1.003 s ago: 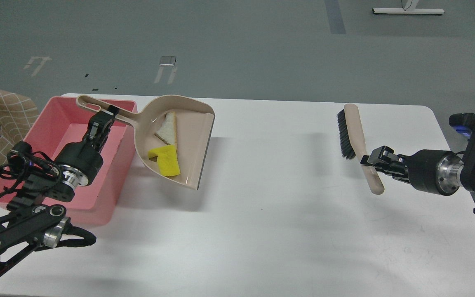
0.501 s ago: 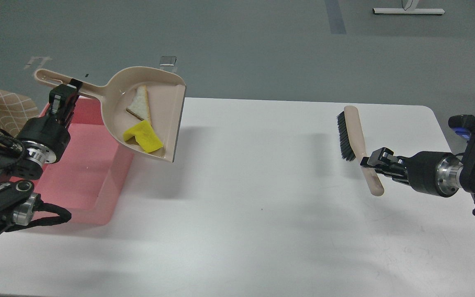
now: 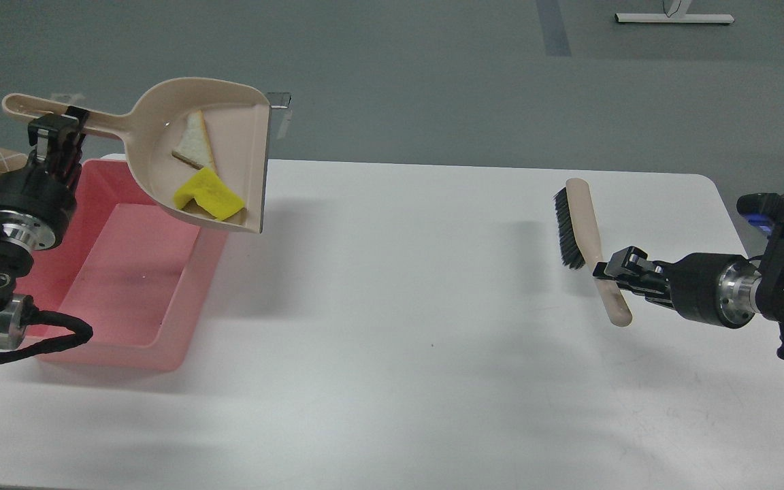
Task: Sweep and dump garbage into bin
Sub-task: 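Tilt the dustpan with the left gripper to dump into bin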
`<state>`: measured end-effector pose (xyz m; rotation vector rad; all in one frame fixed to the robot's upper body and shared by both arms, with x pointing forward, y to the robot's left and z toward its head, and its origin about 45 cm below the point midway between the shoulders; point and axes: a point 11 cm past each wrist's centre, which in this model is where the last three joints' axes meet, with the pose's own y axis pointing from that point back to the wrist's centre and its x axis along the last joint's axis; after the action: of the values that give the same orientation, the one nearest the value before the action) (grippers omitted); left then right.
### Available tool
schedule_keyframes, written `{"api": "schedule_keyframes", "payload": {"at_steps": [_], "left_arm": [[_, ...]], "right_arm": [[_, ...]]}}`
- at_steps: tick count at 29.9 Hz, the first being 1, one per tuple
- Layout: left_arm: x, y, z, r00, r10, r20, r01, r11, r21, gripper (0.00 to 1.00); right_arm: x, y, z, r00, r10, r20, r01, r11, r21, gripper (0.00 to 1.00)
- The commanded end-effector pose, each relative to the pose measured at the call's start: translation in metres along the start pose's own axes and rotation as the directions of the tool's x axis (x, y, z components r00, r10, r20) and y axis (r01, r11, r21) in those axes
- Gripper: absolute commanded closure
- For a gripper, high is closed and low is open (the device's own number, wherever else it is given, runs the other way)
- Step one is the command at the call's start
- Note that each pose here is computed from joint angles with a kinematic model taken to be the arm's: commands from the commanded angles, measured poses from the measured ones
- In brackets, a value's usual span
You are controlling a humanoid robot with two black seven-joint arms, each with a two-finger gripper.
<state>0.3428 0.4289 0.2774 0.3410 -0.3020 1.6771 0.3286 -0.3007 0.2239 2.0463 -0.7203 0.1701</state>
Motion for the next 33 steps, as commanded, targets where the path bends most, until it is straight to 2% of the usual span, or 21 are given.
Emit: {"api": "schedule_keyframes", "payload": {"at_steps": [1, 18, 33], "left_arm": [[0.012, 0.0, 0.004, 1.0, 0.02, 0.012, -0.02, 1.0, -0.001, 1.0], [0.055, 0.011, 0.008, 0.986, 0.05, 0.158, -0.048, 0.999, -0.018, 1.0], [0.075, 0.032, -0.002, 0.967, 0.013, 0.255, -0.01, 1.0, -0.012, 1.0]], "right_arm": [[0.0, 0.0, 0.0, 1.0, 0.0, 0.0, 0.0, 1.0, 0.0, 1.0], [-0.002, -0.004, 0.002, 1.0, -0.005, 0.011, 0.005, 1.0, -0.002, 1.0], [-0.006, -0.008, 0.002, 1.0, -0.014, 0.02, 0.014, 1.0, 0.004, 1.0]]}}
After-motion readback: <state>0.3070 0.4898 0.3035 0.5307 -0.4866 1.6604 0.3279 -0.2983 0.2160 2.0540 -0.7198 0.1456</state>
